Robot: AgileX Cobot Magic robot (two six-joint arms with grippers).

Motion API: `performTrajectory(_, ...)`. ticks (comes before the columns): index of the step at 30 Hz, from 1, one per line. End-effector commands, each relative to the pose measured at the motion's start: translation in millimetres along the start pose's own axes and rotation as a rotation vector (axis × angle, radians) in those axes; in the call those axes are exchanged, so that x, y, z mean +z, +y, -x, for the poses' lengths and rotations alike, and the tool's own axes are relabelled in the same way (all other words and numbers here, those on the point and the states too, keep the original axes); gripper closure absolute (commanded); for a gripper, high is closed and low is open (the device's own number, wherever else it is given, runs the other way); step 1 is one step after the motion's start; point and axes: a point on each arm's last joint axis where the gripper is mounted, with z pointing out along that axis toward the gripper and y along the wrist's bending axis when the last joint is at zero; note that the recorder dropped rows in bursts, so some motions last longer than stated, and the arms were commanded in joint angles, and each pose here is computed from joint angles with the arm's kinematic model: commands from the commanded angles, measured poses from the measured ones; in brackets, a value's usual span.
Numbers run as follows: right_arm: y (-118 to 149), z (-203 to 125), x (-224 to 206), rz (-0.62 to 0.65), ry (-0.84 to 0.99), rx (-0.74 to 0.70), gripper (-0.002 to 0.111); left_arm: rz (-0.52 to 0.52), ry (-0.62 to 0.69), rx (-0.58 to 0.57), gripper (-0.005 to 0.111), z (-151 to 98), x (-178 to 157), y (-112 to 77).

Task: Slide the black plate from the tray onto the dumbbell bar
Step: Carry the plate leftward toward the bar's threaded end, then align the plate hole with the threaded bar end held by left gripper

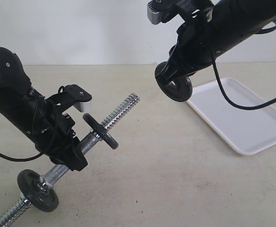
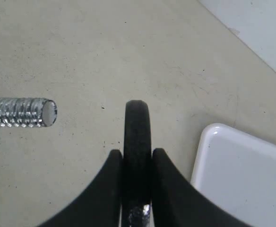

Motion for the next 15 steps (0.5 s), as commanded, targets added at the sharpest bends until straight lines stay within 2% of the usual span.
performTrajectory(1, -3.3, 8.8, -1.7, -0.028, -0.063, -0.025, 0.108, 0.001, -0.122, -0.042, 0.102, 15.7, -18.6, -4.7)
performTrajectory(15, -1.8, 8.1, 11.4, -0.012, -0.065, -0.01, 0.108, -0.001, -0.121, -0.058, 0.102, 12.1, -15.2, -5.2)
